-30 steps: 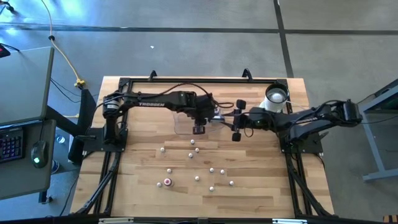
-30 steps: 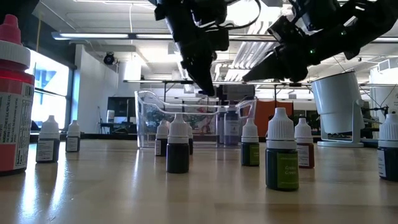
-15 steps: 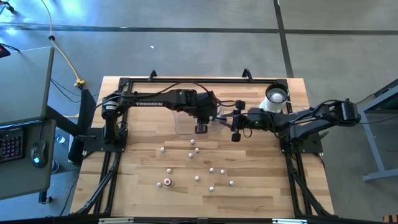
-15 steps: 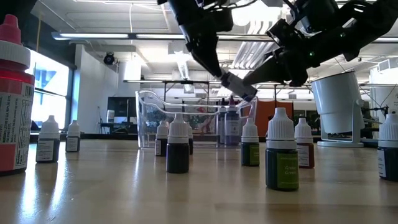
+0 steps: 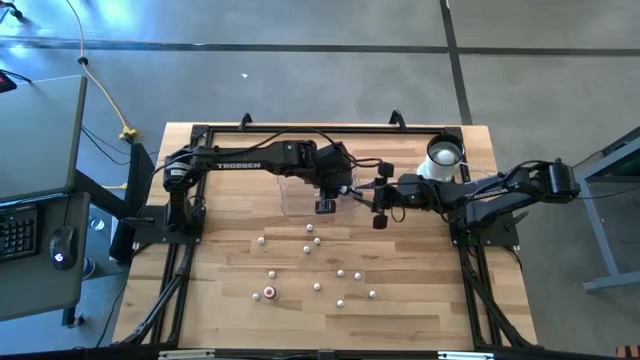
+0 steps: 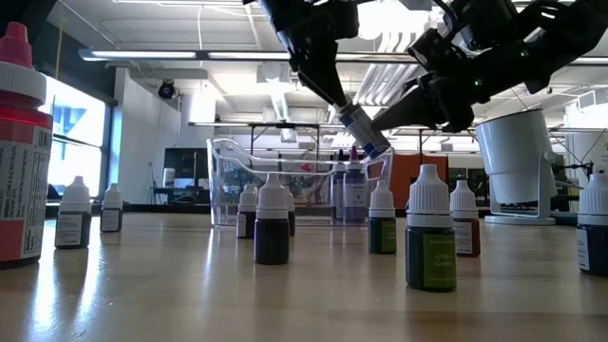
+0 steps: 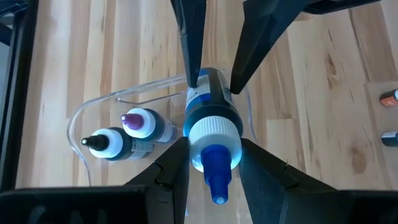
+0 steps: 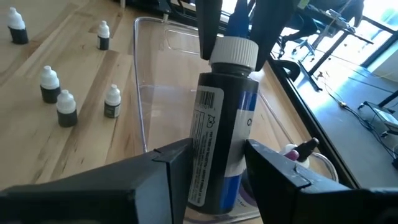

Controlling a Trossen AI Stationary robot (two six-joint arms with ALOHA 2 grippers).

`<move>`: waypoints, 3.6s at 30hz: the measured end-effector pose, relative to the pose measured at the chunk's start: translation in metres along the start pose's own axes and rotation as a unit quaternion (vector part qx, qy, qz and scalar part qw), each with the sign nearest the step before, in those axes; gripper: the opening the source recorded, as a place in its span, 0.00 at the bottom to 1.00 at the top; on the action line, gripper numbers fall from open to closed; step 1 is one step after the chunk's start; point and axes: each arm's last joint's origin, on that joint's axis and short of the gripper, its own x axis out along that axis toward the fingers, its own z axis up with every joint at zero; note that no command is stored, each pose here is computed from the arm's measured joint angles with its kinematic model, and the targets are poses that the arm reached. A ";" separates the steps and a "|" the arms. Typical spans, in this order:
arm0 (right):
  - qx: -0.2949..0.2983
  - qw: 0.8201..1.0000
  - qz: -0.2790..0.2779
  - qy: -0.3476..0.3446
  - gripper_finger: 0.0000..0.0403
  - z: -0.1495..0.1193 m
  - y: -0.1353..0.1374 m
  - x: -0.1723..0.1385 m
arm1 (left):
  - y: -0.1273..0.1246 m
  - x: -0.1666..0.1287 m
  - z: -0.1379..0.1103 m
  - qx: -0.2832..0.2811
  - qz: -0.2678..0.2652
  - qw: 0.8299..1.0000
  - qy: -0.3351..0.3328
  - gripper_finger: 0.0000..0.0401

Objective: Pick & Place food coloring
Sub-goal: Put the large blue food coloring bottle into the transparent bin

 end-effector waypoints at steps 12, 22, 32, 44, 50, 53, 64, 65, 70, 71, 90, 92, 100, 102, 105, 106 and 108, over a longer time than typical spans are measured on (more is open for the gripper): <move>0.002 1.000 0.005 -0.007 0.34 0.001 0.000 0.000 | 0.000 0.000 0.002 0.001 -0.002 1.000 -0.010 0.28; -0.009 1.000 0.000 -0.007 0.34 0.001 0.000 0.000 | 0.000 0.000 0.001 0.001 -0.005 1.000 -0.005 0.28; -0.014 0.999 -0.033 -0.028 0.34 0.013 0.000 -0.012 | -0.002 0.002 -0.008 -0.005 -0.013 0.999 0.043 0.28; -0.011 0.995 -0.099 -0.010 0.34 0.022 -0.007 -0.038 | 0.005 0.040 -0.014 0.019 -0.003 0.998 0.068 0.28; -0.002 0.994 -0.107 -0.008 0.34 0.024 -0.011 -0.052 | 0.013 0.056 -0.018 0.013 0.010 0.997 0.074 0.28; 0.004 0.994 -0.107 -0.010 0.34 0.025 -0.012 -0.054 | 0.019 0.062 -0.021 0.005 0.013 0.997 0.080 0.28; 0.051 0.993 -0.079 0.076 0.34 0.004 -0.011 -0.046 | 0.023 0.071 -0.024 0.001 0.015 0.996 0.086 0.28; 0.056 0.992 -0.072 0.087 0.34 0.000 -0.012 -0.044 | 0.023 0.070 -0.024 0.001 0.015 0.996 0.086 0.28; 0.089 0.989 -0.030 0.117 0.34 -0.015 -0.015 -0.024 | 0.023 0.069 -0.022 0.001 0.011 0.996 0.086 0.28; 0.092 0.988 -0.026 0.122 0.34 -0.018 -0.015 -0.020 | 0.022 0.069 -0.022 0.001 0.006 0.996 0.085 0.28; 0.102 0.988 0.055 0.100 0.34 -0.041 -0.011 0.021 | 0.022 0.069 -0.016 0.018 -0.014 0.999 0.049 0.28; 0.103 0.988 0.060 0.101 0.34 -0.042 -0.010 0.022 | 0.022 0.069 -0.017 0.022 -0.016 0.998 0.056 0.28; 0.105 0.989 0.085 0.066 0.34 -0.037 -0.010 0.023 | 0.022 0.069 -0.017 0.022 -0.015 0.998 0.052 0.28; 0.105 0.989 0.089 0.062 0.34 -0.036 -0.010 0.023 | 0.023 0.069 -0.015 0.023 -0.013 0.999 0.046 0.28; 0.105 0.989 0.089 0.060 0.34 -0.036 -0.010 0.023 | 0.022 0.069 -0.016 0.038 -0.014 0.998 0.046 0.28; 0.105 0.989 0.090 0.060 0.34 -0.036 -0.010 0.023 | 0.022 0.070 -0.016 0.043 -0.015 0.998 0.047 0.28; 0.105 0.989 0.090 0.060 0.34 -0.036 -0.010 0.023 | 0.019 0.074 -0.016 0.055 -0.018 0.997 0.049 0.28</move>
